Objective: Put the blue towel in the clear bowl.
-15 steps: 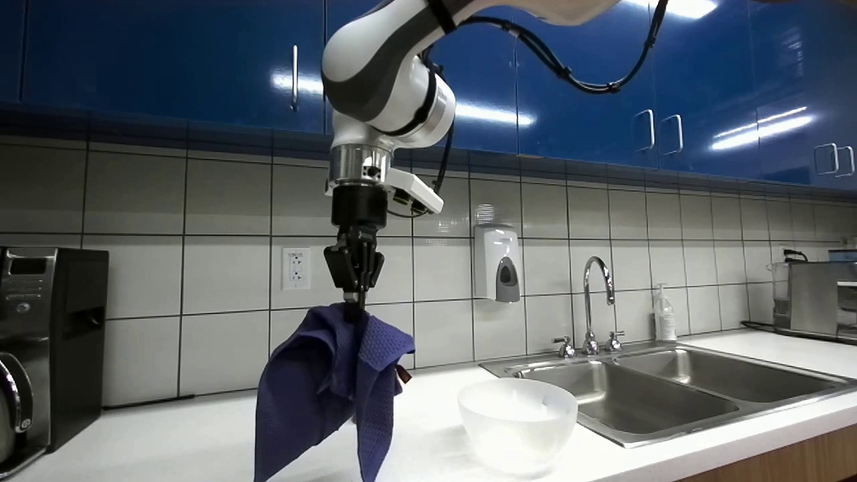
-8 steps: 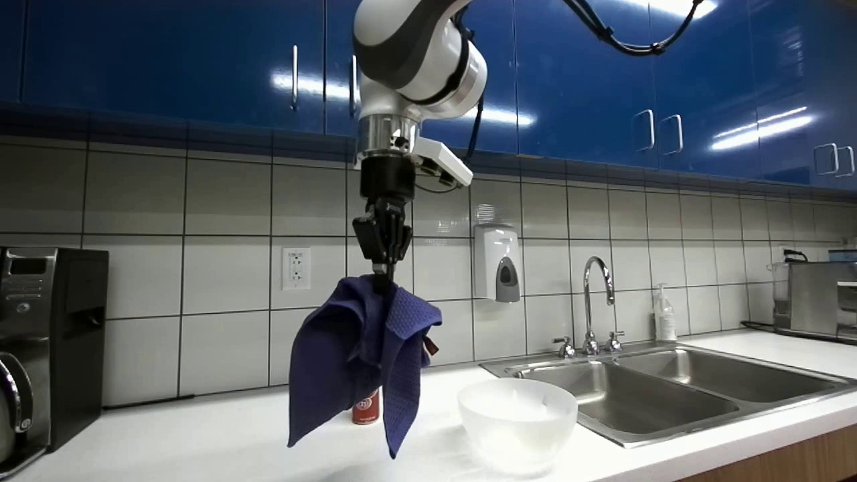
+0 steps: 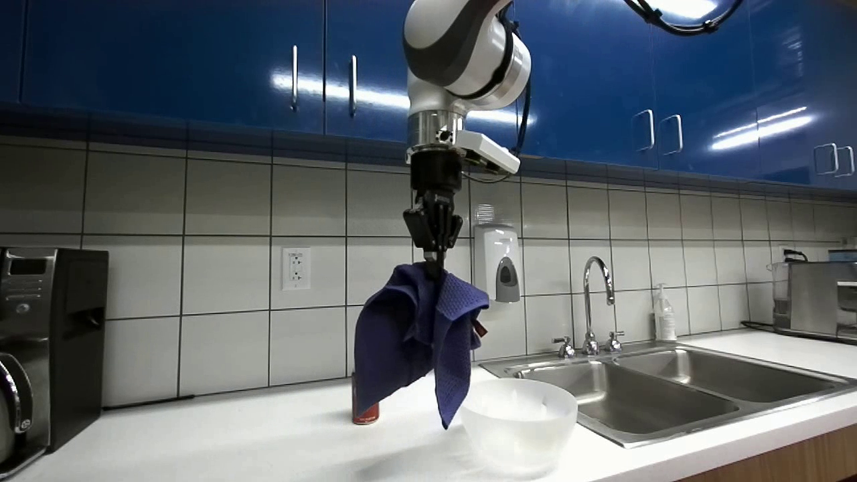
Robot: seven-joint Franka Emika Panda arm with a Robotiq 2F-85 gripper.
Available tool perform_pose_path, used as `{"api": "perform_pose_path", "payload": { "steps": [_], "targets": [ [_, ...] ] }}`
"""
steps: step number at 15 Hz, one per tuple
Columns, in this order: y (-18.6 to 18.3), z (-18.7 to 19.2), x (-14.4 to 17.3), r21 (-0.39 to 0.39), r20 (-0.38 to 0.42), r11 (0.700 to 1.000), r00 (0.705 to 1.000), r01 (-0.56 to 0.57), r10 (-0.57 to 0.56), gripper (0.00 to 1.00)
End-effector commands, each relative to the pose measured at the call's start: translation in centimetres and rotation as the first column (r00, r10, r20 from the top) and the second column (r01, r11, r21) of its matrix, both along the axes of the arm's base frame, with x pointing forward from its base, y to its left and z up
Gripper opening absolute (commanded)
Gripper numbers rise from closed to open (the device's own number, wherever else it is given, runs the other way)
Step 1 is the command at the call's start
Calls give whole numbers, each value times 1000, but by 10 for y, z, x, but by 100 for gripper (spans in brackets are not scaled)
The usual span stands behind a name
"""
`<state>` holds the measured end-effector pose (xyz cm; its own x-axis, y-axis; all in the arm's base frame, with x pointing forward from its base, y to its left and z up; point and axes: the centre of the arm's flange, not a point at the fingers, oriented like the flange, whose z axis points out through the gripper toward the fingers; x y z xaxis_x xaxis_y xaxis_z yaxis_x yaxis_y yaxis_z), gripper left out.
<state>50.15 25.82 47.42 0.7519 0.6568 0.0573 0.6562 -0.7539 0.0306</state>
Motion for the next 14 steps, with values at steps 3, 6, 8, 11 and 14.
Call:
{"api": "perform_pose_path", "payload": {
  "steps": [3,6,8,11,14],
  "targets": [
    [-55,12,1,3,29,985,985,171,-171,1],
    [-78,16,10,5,37,970,969,245,-245,1],
    [-94,17,14,6,37,957,956,290,-290,1],
    [-115,15,18,7,33,936,936,351,-351,1],
    [-136,8,22,2,15,910,910,414,-414,1]
  ]
}}
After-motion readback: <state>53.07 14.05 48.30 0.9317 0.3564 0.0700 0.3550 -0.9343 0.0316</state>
